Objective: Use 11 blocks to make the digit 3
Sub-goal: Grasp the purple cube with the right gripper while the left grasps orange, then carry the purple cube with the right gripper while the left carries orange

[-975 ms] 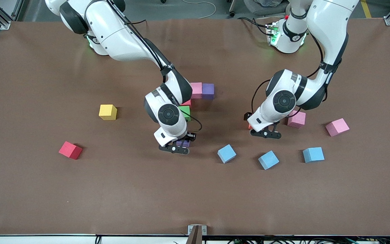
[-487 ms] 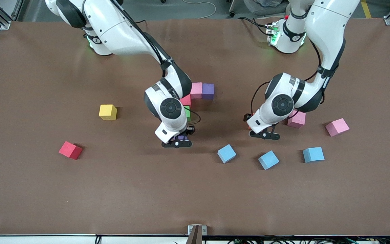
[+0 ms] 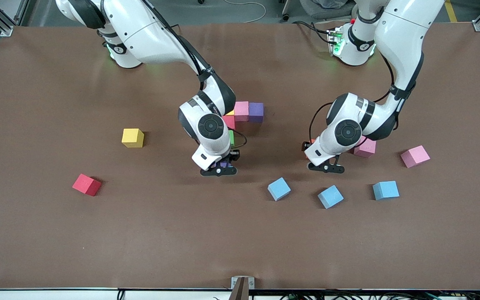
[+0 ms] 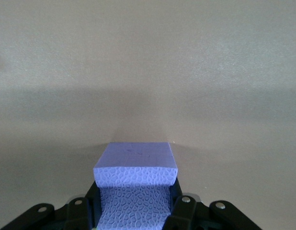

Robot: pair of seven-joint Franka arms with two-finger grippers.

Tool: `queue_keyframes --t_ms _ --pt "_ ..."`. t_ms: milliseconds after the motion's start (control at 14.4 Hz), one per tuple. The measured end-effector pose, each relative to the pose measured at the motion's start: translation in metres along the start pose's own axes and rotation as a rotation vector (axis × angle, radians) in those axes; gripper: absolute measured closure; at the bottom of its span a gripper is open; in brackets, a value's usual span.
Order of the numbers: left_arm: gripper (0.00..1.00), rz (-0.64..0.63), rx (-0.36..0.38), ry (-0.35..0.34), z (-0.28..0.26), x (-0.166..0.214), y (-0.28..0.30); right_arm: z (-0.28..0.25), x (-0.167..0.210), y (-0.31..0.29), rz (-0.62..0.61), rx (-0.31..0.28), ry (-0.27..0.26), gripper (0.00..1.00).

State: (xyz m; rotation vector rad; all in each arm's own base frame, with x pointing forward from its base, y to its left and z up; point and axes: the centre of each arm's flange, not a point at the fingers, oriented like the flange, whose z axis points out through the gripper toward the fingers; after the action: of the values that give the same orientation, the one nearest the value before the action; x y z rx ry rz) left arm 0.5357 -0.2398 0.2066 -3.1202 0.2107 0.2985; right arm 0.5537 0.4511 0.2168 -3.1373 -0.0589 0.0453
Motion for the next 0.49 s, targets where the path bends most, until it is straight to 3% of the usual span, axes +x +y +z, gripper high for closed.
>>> queue_keyframes --t_ms 70,209,487 --pt "0.31 -0.003 0.000 0.000 -0.0001 0.0002 -0.0006 0.0002 -0.0014 -0.0008 -0.002 -0.001 -0.001 0.44" --pt "0.41 -0.018 -0.001 0.004 -0.0024 0.0006 0.0000 0.0004 -0.0025 -0.0019 -0.002 -0.001 -0.002 0.44" --pt "0.47 -0.130 0.003 -0.005 -0.0076 -0.0009 0.0061 0.0006 -0.0058 -0.0059 -0.003 -0.002 -0.003 0.44"
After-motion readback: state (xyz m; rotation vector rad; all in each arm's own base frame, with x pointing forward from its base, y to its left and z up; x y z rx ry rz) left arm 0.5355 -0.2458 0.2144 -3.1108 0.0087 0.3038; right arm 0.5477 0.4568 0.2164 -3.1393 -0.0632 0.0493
